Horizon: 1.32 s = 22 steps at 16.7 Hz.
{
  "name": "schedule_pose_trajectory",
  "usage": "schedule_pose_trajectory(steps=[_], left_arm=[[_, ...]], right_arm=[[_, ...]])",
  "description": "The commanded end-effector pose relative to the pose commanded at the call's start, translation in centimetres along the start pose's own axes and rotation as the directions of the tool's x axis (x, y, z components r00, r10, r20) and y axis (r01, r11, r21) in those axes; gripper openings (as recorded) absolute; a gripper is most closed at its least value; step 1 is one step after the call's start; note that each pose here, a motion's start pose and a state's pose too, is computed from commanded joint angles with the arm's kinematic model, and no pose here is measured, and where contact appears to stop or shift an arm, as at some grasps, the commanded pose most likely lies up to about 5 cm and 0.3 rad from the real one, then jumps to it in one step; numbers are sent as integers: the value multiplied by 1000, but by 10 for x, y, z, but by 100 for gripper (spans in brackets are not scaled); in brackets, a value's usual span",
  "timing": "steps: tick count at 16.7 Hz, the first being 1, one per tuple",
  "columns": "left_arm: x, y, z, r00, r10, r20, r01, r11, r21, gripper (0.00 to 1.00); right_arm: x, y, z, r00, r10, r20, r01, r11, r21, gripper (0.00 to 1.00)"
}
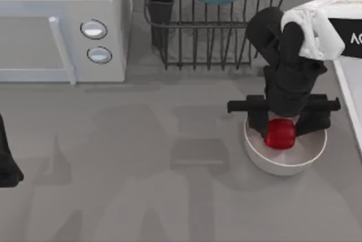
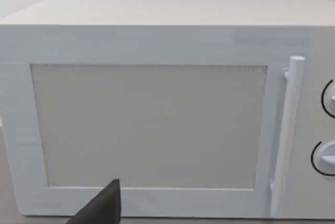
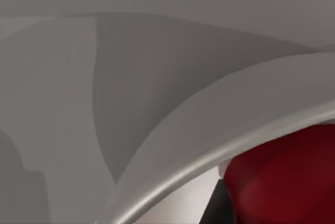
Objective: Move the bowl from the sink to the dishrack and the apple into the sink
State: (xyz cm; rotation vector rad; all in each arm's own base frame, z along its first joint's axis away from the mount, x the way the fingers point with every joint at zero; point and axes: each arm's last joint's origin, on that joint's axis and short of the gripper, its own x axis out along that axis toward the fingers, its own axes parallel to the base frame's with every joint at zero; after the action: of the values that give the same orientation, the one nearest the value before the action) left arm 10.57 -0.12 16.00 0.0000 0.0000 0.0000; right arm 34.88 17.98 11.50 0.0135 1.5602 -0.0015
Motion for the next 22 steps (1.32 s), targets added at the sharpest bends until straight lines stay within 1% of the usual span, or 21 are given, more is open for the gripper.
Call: schedule_pose_trajectory(steps=[3,7,20,21,22], left_arm=[[0,0,0,1000,0,0,0,1000,0,100],[0,0,0,1000,0,0,0,1000,0,100],[0,0,0,1000,0,0,0,1000,0,100],[0,0,0,1000,0,0,0,1000,0,100],[0,0,0,1000,0,0,0,1000,0,100]], right_arm=[[22,-2,-4,1000,-7,-10,7,1000,0,100],[23,-2,-4,1000,-8,-11,8,1000,0,100],[23,-2,-4,1000,-8,-11,8,1000,0,2],[23,-2,-4,1000,-8,-11,8,1000,0,0],[23,-2,-4,1000,-8,-11,8,1000,0,0]])
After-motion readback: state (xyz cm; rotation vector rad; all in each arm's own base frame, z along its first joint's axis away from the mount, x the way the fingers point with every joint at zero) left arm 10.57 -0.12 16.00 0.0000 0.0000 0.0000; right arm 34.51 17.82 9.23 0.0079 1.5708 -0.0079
